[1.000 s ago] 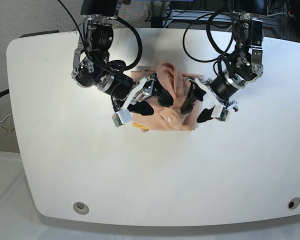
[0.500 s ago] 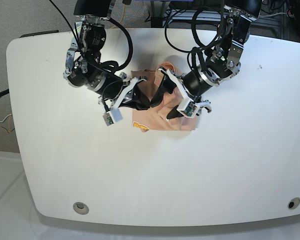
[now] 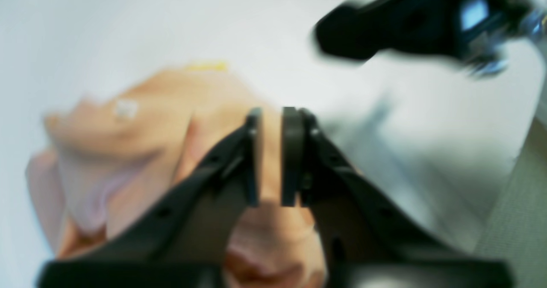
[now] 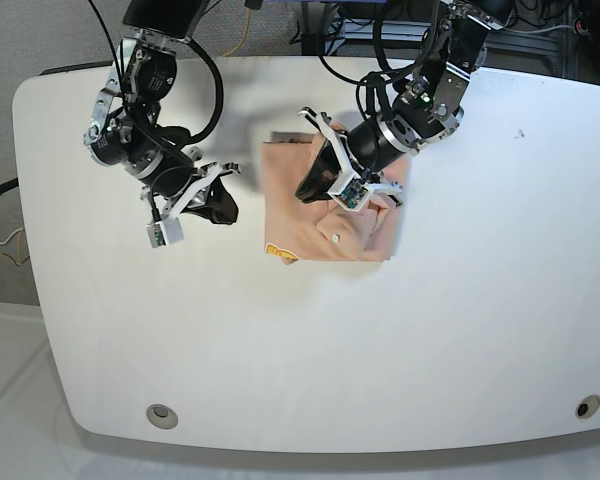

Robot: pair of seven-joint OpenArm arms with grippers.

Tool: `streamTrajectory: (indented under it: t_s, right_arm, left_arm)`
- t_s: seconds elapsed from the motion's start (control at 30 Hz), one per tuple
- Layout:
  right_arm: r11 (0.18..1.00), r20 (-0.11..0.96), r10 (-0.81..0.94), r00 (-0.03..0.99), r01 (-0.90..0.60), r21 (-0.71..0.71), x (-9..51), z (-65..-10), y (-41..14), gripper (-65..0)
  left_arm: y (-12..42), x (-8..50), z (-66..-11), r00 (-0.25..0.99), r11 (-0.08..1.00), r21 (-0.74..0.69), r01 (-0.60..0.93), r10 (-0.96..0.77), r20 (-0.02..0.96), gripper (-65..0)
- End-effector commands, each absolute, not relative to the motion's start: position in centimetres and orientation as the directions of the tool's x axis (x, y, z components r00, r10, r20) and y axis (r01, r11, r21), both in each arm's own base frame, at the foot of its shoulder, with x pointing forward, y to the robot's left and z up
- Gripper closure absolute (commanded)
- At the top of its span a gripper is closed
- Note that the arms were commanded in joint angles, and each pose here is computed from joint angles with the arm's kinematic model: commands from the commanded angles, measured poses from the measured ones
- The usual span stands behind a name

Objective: Fold the T-shirt properly
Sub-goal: 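Release the right gripper and tuck the bundle edge with the left gripper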

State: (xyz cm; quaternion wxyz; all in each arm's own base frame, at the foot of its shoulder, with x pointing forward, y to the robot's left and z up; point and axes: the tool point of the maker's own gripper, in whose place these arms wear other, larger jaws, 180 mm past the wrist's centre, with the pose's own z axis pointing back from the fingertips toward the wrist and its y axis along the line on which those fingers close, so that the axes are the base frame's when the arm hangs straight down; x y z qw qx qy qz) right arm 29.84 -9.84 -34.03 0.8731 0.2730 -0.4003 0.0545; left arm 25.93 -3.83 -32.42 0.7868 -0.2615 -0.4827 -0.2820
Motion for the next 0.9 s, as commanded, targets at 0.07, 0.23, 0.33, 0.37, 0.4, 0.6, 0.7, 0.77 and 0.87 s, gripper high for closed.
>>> streamTrajectory:
  t_s: [0.07,0.23,0.33,0.37,0.4,0.6,0.7,0.77,0.87]
  right_arm:
    - [0.841,0.767,-0.135,0.628,-0.337,0.423,30.7,-32.5,-10.2,0.0]
    - [0.841,0.764,-0.135,0.631,-0.335,0.425,30.6,-32.6,-10.2,0.0]
    - [0.840,0.763,-0.136,0.632,-0.334,0.427,30.5,-32.7,-10.1,0.0]
    - [0.840,0.763,-0.136,0.632,-0.334,0.427,30.5,-32.7,-10.1,0.0]
    - [0.840,0.763,-0.136,0.632,-0.334,0.427,30.5,-32.7,-10.1,0.0]
    - [0.839,0.762,-0.137,0.632,-0.335,0.429,30.5,-32.7,-10.0,0.0]
    - [0.839,0.762,-0.137,0.632,-0.335,0.429,30.5,-32.7,-10.0,0.0]
    - [0.839,0.762,-0.137,0.632,-0.335,0.429,30.5,-32.7,-10.0,0.0]
    - [0.839,0.762,-0.137,0.632,-0.335,0.429,30.5,-32.7,-10.0,0.0]
  left_arm:
    - [-4.9,25.7,-31.6,0.365,0.691,-0.175,0.701,-0.137,0.921,-0.5]
    - [-5.3,25.5,-32.6,0.399,0.697,-0.205,0.687,-0.126,0.908,-0.5]
    - [-5.2,25.2,-33.7,0.425,0.700,-0.219,0.680,-0.133,0.895,-0.5]
    - [-5.2,25.2,-34.0,0.433,0.702,-0.222,0.677,-0.135,0.891,-0.5]
    - [-5.1,25.1,-34.2,0.438,0.703,-0.224,0.675,-0.137,0.888,-0.5]
    - [-4.8,25.0,-34.9,0.452,0.708,-0.225,0.669,-0.148,0.880,-0.5]
    - [-4.3,24.9,-35.2,0.452,0.711,-0.214,0.670,-0.162,0.877,-0.5]
    - [-4.0,24.9,-35.3,0.452,0.711,-0.208,0.672,-0.170,0.876,-0.5]
    - [-3.5,24.9,-35.5,0.450,0.713,-0.195,0.674,-0.187,0.873,-0.5]
